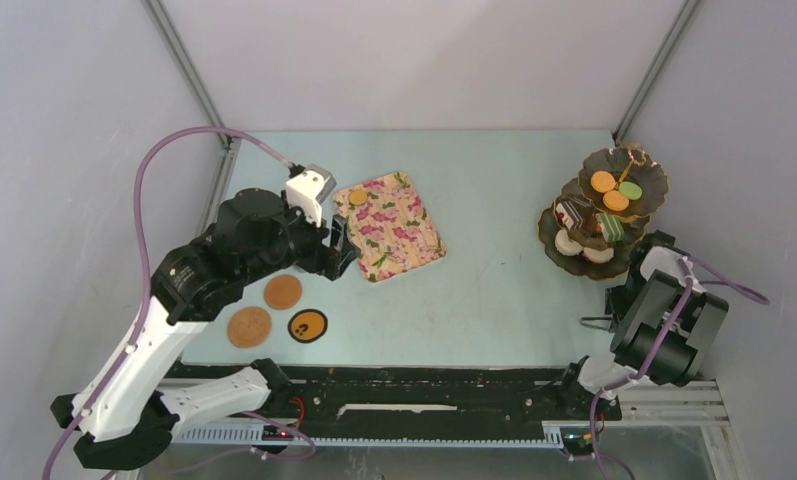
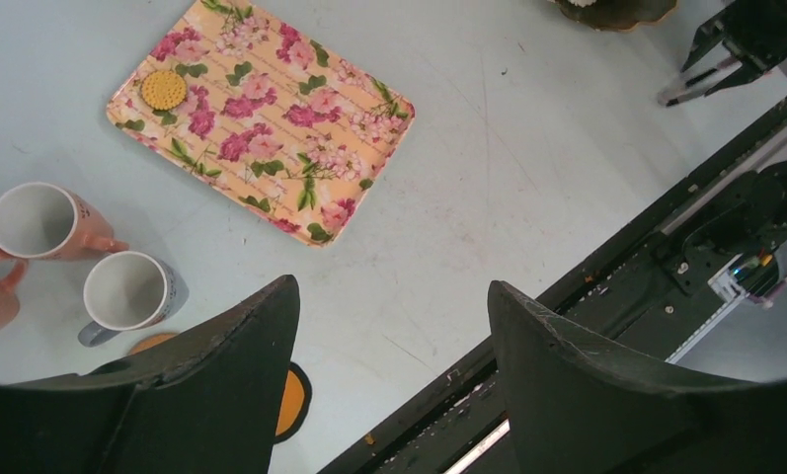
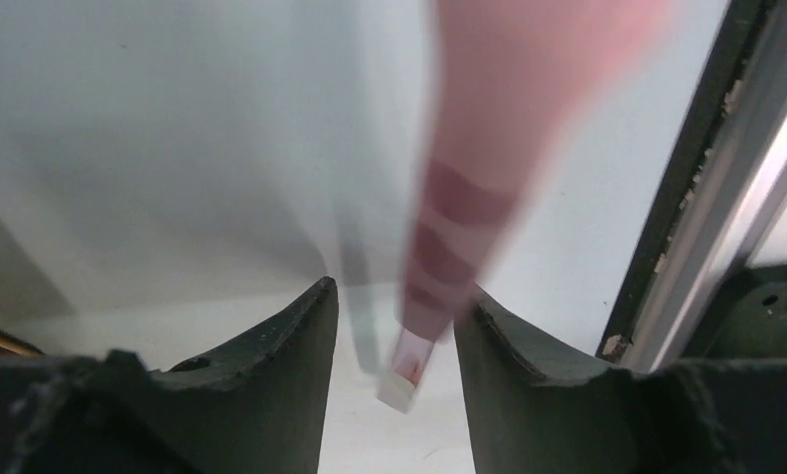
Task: Serve the afternoon tea
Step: Pick up the clamp from the center of the board, then place the clamp at the center of the board.
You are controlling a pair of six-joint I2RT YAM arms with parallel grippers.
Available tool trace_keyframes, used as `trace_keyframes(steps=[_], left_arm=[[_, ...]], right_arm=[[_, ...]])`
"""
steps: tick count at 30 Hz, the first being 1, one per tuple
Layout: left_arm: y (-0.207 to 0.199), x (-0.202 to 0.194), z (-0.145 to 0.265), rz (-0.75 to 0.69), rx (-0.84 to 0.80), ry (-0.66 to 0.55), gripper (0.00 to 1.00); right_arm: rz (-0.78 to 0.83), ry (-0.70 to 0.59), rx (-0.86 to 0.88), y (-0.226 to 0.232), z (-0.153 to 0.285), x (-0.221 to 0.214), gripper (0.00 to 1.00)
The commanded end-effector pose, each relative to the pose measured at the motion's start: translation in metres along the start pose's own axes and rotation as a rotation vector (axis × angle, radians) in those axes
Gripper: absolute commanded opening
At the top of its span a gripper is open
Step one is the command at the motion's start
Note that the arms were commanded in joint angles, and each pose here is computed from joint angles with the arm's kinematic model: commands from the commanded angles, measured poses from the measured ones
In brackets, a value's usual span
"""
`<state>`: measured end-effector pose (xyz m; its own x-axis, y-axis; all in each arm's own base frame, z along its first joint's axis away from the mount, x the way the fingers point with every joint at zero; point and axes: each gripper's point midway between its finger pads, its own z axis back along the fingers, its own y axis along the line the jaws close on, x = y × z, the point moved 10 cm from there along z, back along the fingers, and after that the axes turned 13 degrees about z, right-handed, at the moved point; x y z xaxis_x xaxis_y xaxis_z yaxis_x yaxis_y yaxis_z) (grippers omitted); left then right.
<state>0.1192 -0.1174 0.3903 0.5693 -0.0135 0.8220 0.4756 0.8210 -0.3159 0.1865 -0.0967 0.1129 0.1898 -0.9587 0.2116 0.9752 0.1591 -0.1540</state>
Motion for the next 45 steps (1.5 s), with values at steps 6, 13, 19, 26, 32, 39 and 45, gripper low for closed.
trace_keyframes(steps=[6,13,19,26,32,39,45], left_arm=[[-0.005,0.018,0.009,0.117,-0.018,-0.076,0.75],[-0.008,0.024,0.013,0.156,-0.035,-0.103,0.74],[-0.007,0.025,0.018,0.154,-0.035,-0.131,0.74],[0.000,0.012,0.029,0.153,-0.033,-0.158,0.74],[0.005,0.004,0.036,0.165,-0.021,-0.166,0.74],[0.003,0.001,0.043,0.190,-0.042,-0.171,0.74],[0.008,0.003,0.053,0.189,0.013,-0.201,0.74]], right_arm=[[0.030,0.045,0.015,0.013,-0.020,0.002,0.36],[0.105,0.090,0.036,0.011,-0.010,-0.011,0.13],[0.263,0.104,0.132,0.006,0.026,-0.061,0.00],[0.524,0.062,0.275,-0.008,0.066,-0.132,0.00],[1.107,-0.316,0.301,0.015,0.107,-0.205,0.00],[1.649,-0.795,-0.155,0.051,0.115,-0.253,0.00],[1.867,-0.904,-0.191,0.064,0.106,-0.288,0.07]])
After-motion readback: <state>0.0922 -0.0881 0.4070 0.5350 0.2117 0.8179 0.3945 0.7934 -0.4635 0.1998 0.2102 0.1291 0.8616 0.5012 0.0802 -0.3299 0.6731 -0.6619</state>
